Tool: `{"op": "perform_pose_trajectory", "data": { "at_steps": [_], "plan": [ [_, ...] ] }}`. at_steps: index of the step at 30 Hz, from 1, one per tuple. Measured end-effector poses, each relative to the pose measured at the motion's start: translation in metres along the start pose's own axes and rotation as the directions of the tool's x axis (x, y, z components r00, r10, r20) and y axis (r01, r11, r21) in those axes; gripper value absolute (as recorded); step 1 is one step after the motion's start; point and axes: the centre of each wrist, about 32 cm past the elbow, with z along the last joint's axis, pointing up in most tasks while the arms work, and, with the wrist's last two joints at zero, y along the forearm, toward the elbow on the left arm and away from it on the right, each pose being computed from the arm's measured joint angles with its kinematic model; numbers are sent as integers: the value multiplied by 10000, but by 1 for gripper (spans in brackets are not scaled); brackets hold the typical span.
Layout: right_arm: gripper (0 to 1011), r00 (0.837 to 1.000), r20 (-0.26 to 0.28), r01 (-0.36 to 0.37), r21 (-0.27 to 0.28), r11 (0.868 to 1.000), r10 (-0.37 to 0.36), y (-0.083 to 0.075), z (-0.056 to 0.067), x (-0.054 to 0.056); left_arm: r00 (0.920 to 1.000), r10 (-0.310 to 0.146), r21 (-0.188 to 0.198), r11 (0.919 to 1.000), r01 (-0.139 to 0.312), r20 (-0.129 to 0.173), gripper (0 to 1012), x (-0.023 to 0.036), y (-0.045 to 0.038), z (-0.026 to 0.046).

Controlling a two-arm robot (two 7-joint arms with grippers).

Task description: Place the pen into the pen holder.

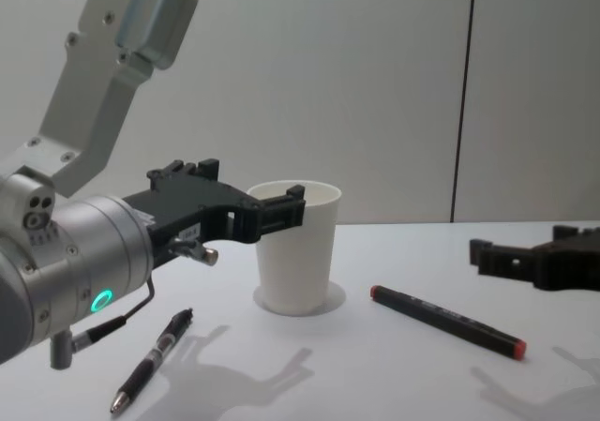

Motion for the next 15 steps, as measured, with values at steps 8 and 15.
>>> {"op": "perform_pose_trajectory", "data": {
  "at_steps": [8,15],
  "plan": [
    [1002,9985,50,-531,-870,9948,537,183,75,109,10000,1,0,10000,-1,0,1004,0,0,0],
    [1001,9945,36,-1028,-1500,9833,1045,362,132,239,10000,0,0,10000,0,-1,1004,0,0,0]
  ]
}}
